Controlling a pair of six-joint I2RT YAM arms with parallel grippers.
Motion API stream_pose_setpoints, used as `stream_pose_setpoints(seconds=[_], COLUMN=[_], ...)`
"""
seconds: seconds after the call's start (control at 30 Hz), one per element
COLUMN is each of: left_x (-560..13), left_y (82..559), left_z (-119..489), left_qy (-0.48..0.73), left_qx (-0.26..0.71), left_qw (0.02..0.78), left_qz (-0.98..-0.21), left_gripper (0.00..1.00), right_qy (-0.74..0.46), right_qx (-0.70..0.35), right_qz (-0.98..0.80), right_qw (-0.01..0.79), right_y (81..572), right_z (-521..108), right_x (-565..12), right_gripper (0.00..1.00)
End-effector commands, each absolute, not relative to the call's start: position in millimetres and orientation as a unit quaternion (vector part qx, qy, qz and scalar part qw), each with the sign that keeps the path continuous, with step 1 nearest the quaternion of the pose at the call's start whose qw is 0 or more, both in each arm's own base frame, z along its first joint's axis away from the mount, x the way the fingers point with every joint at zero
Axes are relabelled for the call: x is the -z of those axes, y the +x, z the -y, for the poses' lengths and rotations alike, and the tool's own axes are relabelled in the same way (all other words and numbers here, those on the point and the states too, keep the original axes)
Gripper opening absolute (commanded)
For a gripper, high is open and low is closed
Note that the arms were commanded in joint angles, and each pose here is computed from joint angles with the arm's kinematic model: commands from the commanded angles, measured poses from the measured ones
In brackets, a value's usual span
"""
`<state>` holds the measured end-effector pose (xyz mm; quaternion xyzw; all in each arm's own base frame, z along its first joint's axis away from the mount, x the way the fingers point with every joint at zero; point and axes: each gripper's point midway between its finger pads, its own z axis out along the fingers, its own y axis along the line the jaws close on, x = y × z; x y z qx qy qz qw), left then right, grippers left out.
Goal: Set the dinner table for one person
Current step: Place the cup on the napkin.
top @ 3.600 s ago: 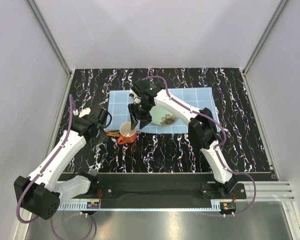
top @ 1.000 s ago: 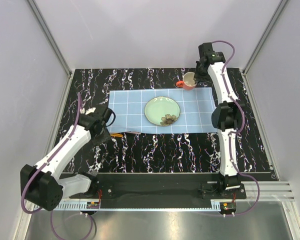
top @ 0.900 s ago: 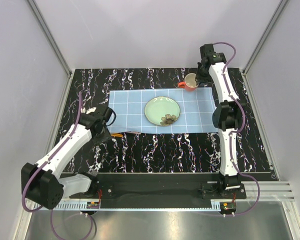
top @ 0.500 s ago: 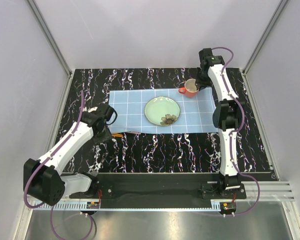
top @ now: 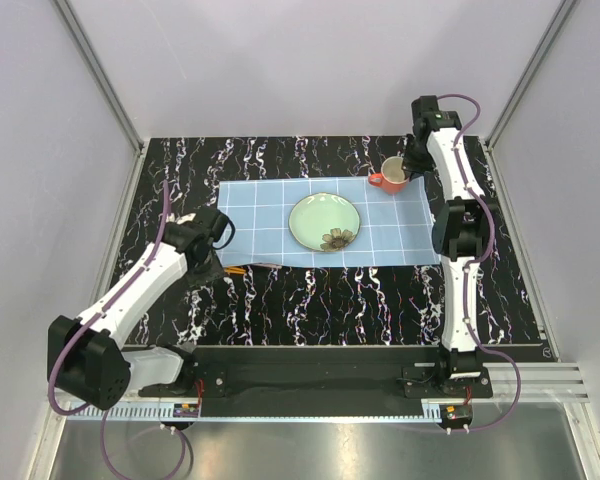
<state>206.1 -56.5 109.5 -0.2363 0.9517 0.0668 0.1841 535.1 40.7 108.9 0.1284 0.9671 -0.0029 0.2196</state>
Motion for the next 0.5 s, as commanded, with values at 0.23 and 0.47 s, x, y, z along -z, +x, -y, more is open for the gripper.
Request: stream_pose_setpoints(seconds=[0.23, 0.47], left_x=[-124.7, -122.8], left_y=[221.5, 216.1], left_z=[63.9, 62.5], left_qy=[-0.241, -0.246], left_qx=[-0.044, -0.047], left_qw=[0.208, 0.202], left_qz=[-0.947, -0.947], left_gripper=[0.44, 0.44], right_qy=[0.136, 0.138], right_qx=[-0.024, -0.035], right_qz=[-0.958, -0.964], right_qw=[0.251, 0.223], right_y=[547.9, 542.0], right_z=[-39.5, -45.0], right_x=[-127.6, -111.8], right_gripper=[0.0, 0.0])
